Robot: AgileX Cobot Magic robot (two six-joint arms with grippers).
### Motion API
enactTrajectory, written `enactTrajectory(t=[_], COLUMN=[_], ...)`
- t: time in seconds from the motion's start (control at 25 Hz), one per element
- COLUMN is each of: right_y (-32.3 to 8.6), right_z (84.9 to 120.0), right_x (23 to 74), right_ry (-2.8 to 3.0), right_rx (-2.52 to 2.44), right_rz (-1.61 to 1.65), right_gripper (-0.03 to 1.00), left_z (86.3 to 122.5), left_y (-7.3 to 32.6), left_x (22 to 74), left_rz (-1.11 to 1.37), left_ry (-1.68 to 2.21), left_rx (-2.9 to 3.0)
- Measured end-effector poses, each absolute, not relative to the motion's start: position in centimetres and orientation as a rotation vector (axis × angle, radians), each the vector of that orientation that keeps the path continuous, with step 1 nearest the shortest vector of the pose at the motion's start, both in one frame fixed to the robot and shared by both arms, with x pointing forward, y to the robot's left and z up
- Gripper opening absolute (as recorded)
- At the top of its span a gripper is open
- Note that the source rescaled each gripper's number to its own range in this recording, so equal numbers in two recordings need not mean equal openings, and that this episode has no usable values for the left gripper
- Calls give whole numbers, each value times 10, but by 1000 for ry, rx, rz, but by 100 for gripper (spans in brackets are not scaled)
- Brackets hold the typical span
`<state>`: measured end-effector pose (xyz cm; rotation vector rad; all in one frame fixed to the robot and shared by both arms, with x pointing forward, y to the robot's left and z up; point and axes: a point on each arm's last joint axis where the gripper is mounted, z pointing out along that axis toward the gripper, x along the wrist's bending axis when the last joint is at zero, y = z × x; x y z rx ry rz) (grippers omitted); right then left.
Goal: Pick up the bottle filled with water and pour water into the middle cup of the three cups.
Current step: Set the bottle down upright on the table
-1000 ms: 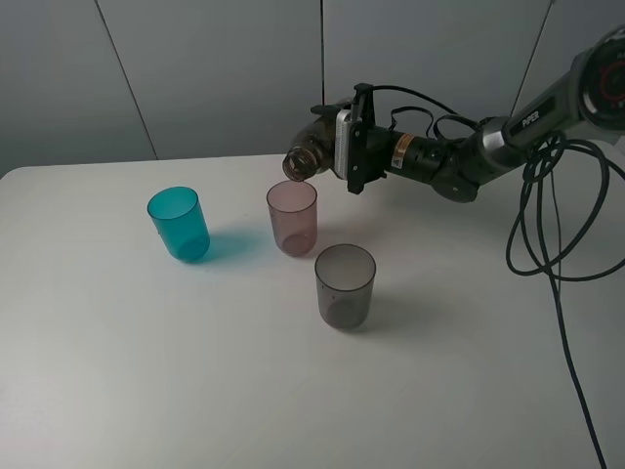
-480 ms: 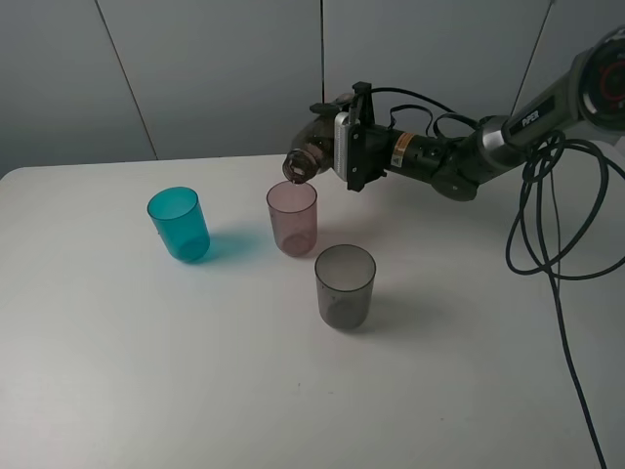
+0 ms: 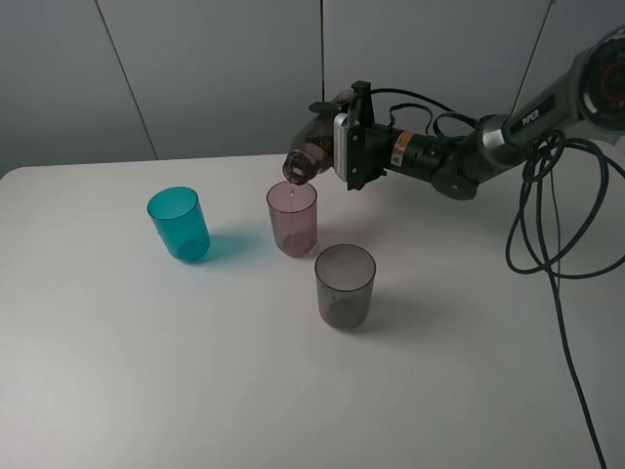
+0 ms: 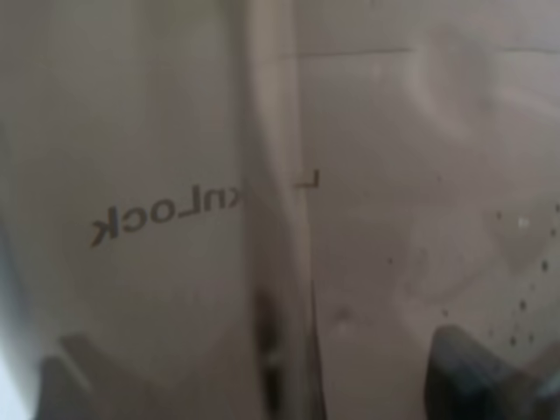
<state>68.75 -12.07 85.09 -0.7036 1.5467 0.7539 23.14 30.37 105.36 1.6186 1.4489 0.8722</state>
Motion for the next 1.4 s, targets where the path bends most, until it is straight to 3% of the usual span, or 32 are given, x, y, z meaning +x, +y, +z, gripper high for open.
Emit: enactTrajectory(t=[1.4], right_y=[-118], right_z=[862], right_x=[693], right_ry=[1488], right_rx=[-760], right_rz=[719], right_gripper=[0], left_z=[1054], left_y=[304], left_x=[231], left_rz=[872], left_ry=[1449], left_rx=[1619])
